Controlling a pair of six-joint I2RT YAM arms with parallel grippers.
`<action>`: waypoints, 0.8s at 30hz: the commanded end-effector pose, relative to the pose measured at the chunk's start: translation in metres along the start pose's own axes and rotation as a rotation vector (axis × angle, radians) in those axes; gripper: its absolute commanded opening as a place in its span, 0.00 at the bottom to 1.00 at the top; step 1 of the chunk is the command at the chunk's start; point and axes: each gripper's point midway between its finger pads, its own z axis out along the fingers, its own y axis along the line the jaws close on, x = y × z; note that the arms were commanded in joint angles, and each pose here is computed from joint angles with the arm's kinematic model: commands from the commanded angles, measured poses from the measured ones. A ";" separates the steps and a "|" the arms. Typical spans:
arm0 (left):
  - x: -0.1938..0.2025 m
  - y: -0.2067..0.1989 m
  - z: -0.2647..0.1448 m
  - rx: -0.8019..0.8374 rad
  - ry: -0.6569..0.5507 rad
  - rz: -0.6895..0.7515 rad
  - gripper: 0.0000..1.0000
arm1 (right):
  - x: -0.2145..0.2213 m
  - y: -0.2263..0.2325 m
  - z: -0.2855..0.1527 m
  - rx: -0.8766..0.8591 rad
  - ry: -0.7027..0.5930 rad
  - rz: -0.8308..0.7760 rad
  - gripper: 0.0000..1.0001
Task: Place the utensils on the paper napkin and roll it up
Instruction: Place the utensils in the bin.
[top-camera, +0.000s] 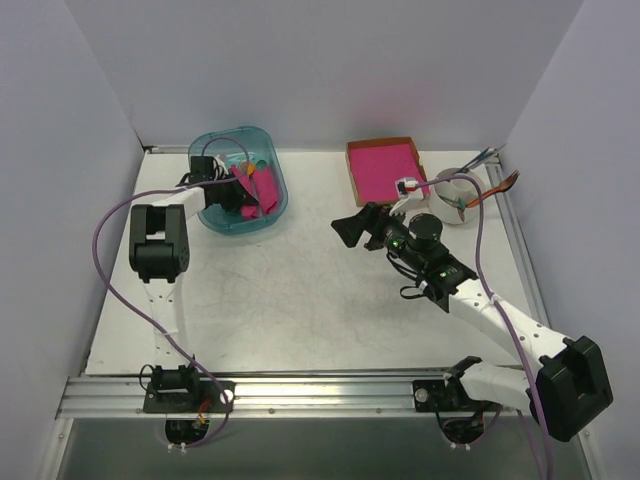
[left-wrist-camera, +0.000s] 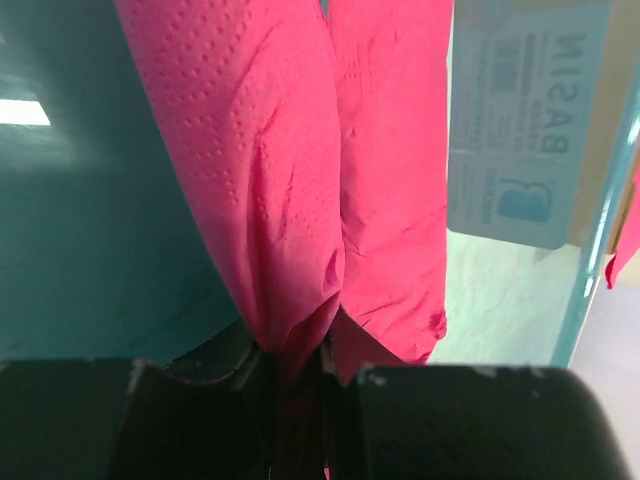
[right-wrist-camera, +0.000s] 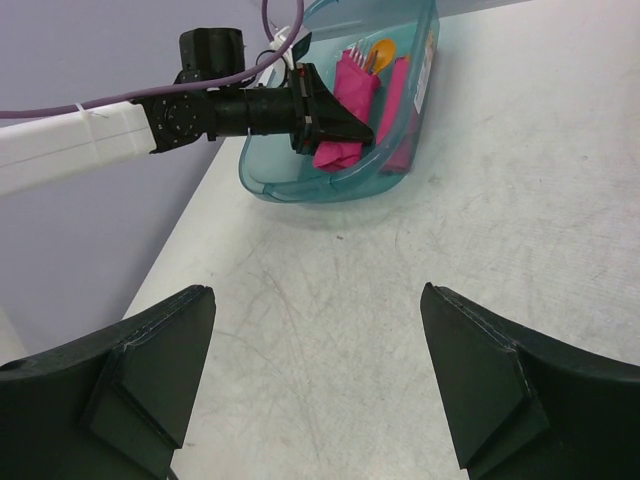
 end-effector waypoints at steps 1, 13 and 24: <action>-0.005 -0.016 0.003 0.023 -0.009 0.063 0.08 | -0.012 0.008 0.002 -0.046 -0.045 -0.003 0.86; -0.003 -0.007 0.012 -0.005 -0.026 0.039 0.11 | -0.009 0.009 0.004 -0.066 -0.034 0.007 0.86; 0.000 0.006 0.012 -0.046 -0.026 0.040 0.22 | -0.005 0.008 0.006 -0.079 -0.023 0.015 0.86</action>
